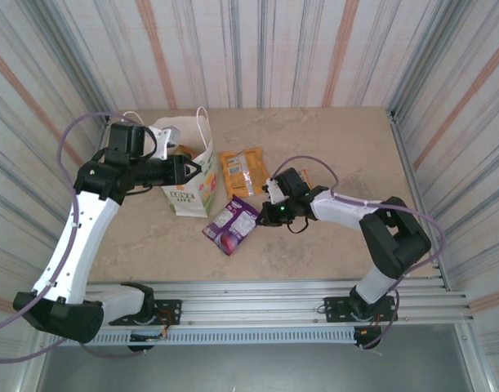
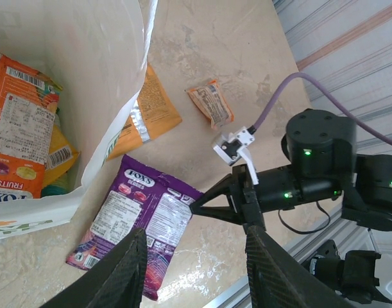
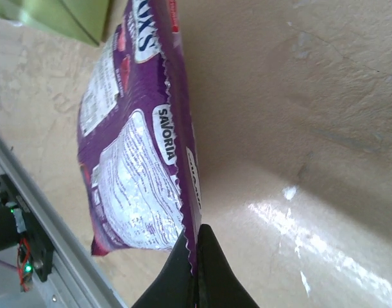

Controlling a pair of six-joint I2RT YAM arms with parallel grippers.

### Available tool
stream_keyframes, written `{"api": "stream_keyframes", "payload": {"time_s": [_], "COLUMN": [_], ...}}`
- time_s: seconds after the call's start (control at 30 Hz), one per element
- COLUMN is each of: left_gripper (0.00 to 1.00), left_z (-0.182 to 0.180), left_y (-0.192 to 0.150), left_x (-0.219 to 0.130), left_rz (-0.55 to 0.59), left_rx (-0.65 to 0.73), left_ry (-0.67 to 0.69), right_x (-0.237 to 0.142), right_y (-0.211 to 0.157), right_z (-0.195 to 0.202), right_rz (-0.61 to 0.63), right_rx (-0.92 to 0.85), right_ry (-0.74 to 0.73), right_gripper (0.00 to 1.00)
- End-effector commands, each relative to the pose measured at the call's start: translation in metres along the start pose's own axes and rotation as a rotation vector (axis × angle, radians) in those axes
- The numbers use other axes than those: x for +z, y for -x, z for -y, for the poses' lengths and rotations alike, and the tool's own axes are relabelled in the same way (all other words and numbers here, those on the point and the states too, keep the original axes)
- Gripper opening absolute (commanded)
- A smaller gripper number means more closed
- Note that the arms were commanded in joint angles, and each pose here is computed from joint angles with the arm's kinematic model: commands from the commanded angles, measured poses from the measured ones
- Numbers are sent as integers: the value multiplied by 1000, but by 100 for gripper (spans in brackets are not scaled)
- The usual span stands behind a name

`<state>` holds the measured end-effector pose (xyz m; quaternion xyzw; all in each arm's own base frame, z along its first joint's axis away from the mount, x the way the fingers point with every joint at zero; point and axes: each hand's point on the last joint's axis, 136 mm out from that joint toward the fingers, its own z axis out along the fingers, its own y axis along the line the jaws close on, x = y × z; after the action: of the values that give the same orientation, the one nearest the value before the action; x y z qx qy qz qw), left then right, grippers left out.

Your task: Place the snacks into the paper bag

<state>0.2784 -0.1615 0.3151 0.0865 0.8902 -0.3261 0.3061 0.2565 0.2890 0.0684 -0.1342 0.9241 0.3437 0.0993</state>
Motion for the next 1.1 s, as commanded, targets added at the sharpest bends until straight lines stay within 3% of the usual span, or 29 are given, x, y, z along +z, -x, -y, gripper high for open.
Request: {"api": "stream_keyframes", "payload": {"time_s": [0.0, 0.3, 0.57, 1.07], "left_gripper": [45, 45, 47, 49], "left_z": [13, 17, 42, 64], "left_y": [5, 6, 2, -5], "left_x": [-10, -13, -10, -1], "left_rz": [25, 37, 32, 62], "left_rx": [43, 61, 197, 380], "left_ry": [-24, -44, -158, -270], "right_x": [-24, -73, -114, -180], "right_y": [6, 19, 30, 28], "right_z": [-12, -26, -42, -79], "right_rz": [34, 125, 115, 222], "right_rx": [-108, -285, -459, -895], "right_ry": [-30, -107, -167, -138], "right_gripper": [0, 0, 0, 0]}}
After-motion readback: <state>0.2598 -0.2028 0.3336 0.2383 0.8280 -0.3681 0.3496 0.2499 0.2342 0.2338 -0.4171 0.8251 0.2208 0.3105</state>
